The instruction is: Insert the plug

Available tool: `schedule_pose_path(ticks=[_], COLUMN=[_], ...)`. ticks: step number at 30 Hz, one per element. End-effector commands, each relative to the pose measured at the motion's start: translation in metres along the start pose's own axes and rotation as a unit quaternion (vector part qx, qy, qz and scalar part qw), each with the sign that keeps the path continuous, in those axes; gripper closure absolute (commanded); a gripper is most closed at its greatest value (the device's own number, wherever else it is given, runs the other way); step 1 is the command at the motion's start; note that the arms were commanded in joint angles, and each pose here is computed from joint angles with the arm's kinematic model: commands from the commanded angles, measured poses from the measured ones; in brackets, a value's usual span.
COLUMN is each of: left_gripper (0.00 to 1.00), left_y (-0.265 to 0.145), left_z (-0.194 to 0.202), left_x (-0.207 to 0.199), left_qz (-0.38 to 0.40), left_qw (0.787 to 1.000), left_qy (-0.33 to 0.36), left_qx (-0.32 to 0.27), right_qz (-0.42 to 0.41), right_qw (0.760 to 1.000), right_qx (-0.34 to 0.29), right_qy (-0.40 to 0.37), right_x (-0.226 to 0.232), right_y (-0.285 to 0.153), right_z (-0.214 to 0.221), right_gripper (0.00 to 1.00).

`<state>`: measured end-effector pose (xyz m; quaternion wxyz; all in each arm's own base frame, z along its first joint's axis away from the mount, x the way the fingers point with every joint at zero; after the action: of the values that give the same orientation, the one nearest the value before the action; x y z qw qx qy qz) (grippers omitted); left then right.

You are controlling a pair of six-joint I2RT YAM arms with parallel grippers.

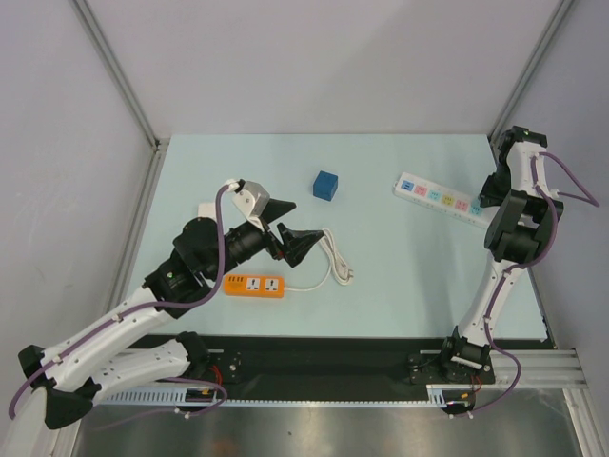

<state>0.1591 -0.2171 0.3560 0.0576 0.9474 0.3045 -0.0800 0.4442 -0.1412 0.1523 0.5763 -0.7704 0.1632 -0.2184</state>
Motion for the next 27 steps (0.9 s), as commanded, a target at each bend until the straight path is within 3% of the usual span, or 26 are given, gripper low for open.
schedule_pose_path(ticks=[1, 27], left_gripper=[0.0, 0.0], left_y=[-0.004, -0.003], left_z=[-0.009, -0.008], left_x=[-0.001, -0.002], left_qz=[0.003, 0.008], left_qw=[1.0, 1.0], left_qy=[0.012, 0.01], left_qx=[-0.023, -0.02], right_qz=[0.082, 0.091], right_qw=[0.996, 0.995], right_qx=[-0.041, -0.027], right_qy=[-0.024, -0.044], right_x=[-0.038, -0.047], right_y=[-0.011, -0.014], right_z=[-0.021, -0.017], right_gripper=[1.0, 1.0])
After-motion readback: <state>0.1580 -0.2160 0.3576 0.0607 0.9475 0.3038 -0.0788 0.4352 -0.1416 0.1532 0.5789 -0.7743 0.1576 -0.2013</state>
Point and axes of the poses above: each gripper's point midway between its finger pads, its own y axis out along the fingers, its own x axis along the line the jaws close on, z = x × y, the point moved 7 cm from there along -y, back along the fingers, and after that the axes turned 1 degree about -y, right-handed, at the moved point
